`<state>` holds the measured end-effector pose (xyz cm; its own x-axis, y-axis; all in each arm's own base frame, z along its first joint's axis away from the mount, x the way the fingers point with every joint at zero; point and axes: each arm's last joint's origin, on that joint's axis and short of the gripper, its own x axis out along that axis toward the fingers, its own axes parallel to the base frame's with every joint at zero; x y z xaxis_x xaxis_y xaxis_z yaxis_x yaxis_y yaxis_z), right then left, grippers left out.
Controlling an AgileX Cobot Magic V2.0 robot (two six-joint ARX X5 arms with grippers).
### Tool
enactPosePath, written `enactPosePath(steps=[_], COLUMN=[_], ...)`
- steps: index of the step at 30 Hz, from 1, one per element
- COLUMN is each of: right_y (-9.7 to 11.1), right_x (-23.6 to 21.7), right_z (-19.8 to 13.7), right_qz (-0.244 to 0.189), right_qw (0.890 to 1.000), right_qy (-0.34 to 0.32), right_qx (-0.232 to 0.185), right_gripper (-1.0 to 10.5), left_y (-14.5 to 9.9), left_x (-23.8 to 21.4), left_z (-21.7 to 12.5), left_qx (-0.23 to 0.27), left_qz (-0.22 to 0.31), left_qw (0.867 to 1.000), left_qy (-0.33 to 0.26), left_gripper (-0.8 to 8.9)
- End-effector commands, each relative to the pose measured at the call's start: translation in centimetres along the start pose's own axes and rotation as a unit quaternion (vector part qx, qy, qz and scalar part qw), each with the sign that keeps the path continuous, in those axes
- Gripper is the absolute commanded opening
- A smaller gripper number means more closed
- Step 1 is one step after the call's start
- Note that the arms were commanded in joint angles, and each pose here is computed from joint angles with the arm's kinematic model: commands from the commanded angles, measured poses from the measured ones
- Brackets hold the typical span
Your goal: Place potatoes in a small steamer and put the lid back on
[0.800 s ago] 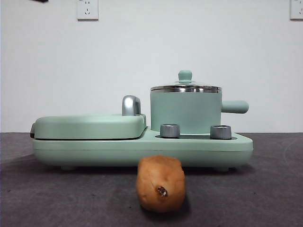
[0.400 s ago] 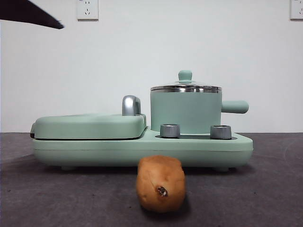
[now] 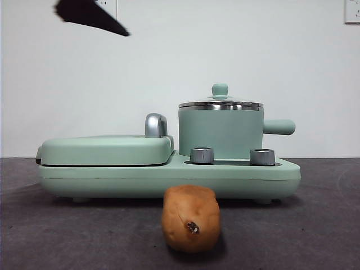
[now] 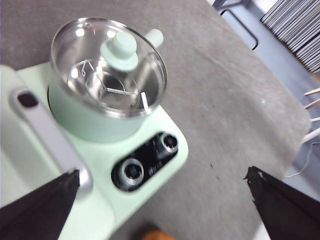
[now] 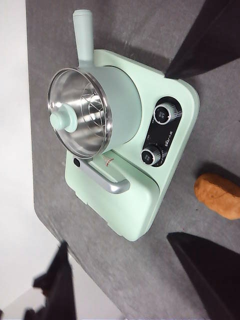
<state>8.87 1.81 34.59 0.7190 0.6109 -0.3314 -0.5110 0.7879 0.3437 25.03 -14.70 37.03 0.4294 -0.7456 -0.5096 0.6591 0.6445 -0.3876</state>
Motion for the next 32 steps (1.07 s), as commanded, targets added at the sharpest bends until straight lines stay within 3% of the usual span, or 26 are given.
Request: enactPosePath(steps=[1, 9, 13, 20, 32], right_y=[0.1, 0.1, 0.2, 0.2, 0.2], right_x=[-0.1, -0.1, -0.1, -0.1, -0.1], right_z=[0.4, 0.4, 0.5, 0.5, 0.5], right_qz=[0.002, 0.002, 0.003, 0.004, 0.003], right_qw=[1.0, 1.0, 1.0, 1.0, 1.0], right_qy=[-0.005, -0.006, -0.008, -0.009, -0.01], right_qx=[-0.007, -0.007, -0.009, -0.007, -0.008], right_gripper=[4.9, 4.9, 4.9, 4.9, 4.9], left_y=[-0.7, -1.9, -2.1, -1.1, 0.1], left_x=[1.8, 8.5, 11.6, 15.9, 18.8], left_z=[2.1, 5.2, 5.7, 5.3, 5.0], left_qx=[0.021, 0.083, 0.103, 0.112, 0.122], left_qz=[0.007, 0.073, 0.079, 0.084, 0.102], left_qw=[1.0, 0.994, 0.992, 0.99, 0.987], left_qy=[0.0, 0.005, 0.003, -0.004, -0.034], left_gripper=[5.33, 5.3, 5.29, 4.86, 4.85])
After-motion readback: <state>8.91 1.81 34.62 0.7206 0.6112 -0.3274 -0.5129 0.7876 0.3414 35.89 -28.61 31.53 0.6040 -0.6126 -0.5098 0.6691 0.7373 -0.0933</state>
